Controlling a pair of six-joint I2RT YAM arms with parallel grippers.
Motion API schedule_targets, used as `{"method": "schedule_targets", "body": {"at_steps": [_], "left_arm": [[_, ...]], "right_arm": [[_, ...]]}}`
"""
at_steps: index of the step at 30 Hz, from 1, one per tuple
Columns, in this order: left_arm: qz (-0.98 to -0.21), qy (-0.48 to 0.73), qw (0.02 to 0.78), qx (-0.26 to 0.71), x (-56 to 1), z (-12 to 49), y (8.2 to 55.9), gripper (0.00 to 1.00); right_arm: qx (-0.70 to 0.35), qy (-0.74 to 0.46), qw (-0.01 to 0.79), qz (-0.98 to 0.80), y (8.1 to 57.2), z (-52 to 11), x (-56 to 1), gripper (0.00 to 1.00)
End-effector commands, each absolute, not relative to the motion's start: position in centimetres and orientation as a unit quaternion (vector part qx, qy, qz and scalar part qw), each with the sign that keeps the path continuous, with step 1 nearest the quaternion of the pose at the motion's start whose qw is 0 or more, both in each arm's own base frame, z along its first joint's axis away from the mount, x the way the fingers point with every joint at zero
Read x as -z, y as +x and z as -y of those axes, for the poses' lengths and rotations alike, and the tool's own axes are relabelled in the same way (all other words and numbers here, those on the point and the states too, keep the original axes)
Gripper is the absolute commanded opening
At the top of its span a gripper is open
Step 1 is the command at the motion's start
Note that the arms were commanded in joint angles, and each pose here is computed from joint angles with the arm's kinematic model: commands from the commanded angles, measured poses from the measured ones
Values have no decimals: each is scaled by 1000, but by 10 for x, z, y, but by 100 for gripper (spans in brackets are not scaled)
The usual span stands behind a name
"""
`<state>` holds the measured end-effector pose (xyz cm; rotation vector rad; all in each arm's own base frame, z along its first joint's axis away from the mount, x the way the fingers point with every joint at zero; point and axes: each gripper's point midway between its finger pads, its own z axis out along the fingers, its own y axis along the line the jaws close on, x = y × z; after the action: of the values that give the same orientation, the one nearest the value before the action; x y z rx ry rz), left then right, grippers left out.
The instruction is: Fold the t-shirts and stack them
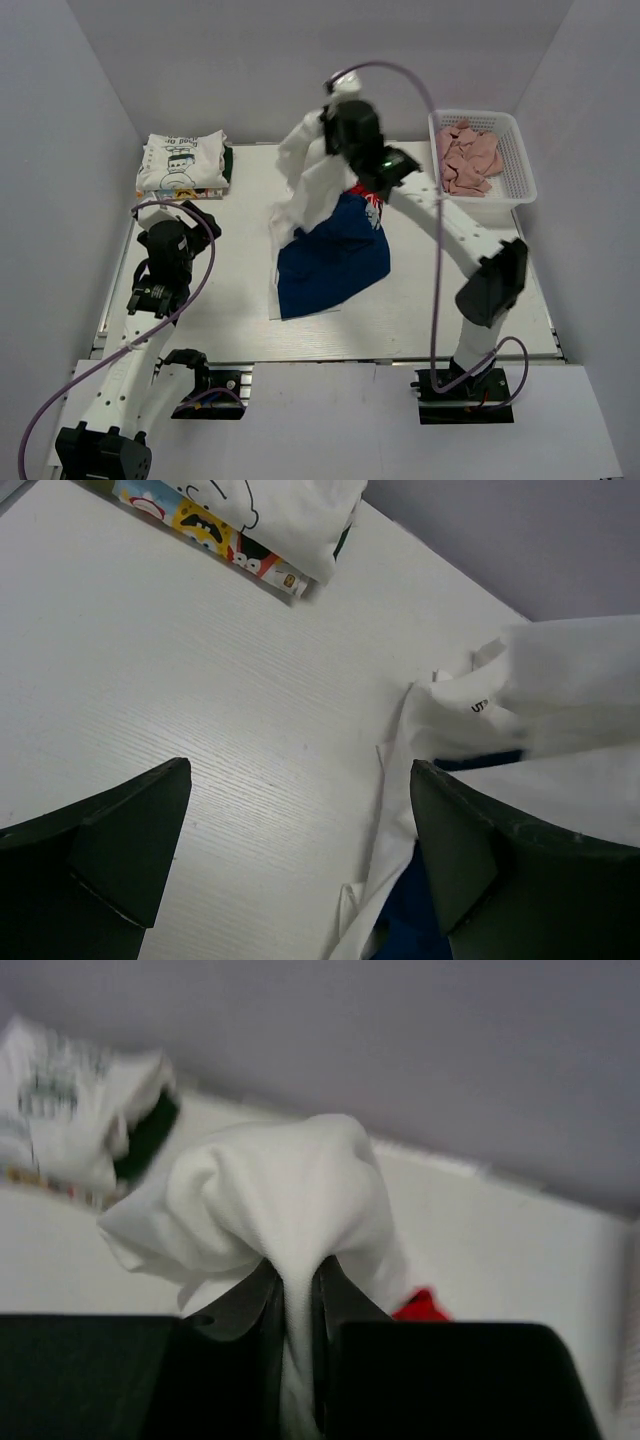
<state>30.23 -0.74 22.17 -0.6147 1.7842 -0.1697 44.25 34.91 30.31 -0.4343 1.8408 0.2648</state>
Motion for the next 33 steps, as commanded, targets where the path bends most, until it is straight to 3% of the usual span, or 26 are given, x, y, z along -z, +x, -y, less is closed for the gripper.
{"method": "schedule_targets", "body": {"at_steps": [1,9,15,20,23,24,25,32,33], "left_arm": [[-749,-285,594,69,-234,1,298,100],[-749,-296,591,50,-230,-6,297,100],[-750,-300,588,40,-231,-9,300,100],[-752,-304,584,34,-232,-11,305,100],[-757,-301,579,36,-228,-9,306,100],[-759,-301,576,34,-225,-9,307,100],[-762,-301,572,32,-222,-9,308,100],[-781,-295,550,28,-208,-5,316,100],[-781,-295,550,28,-211,-5,316,100]], "right_arm": [[-97,-46,739,-665,459,-251,-481,0],[37,94,810,-577,475,-89,-584,0],[84,103,818,-559,511,-10,-582,0],[102,71,783,-609,570,21,-513,0],[114,75,746,-651,600,43,-444,0],[109,64,714,-689,612,40,-392,0],[119,73,700,-700,616,67,-370,0],[136,101,590,-789,635,99,-221,0],[162,121,570,-796,628,110,-212,29]]}}
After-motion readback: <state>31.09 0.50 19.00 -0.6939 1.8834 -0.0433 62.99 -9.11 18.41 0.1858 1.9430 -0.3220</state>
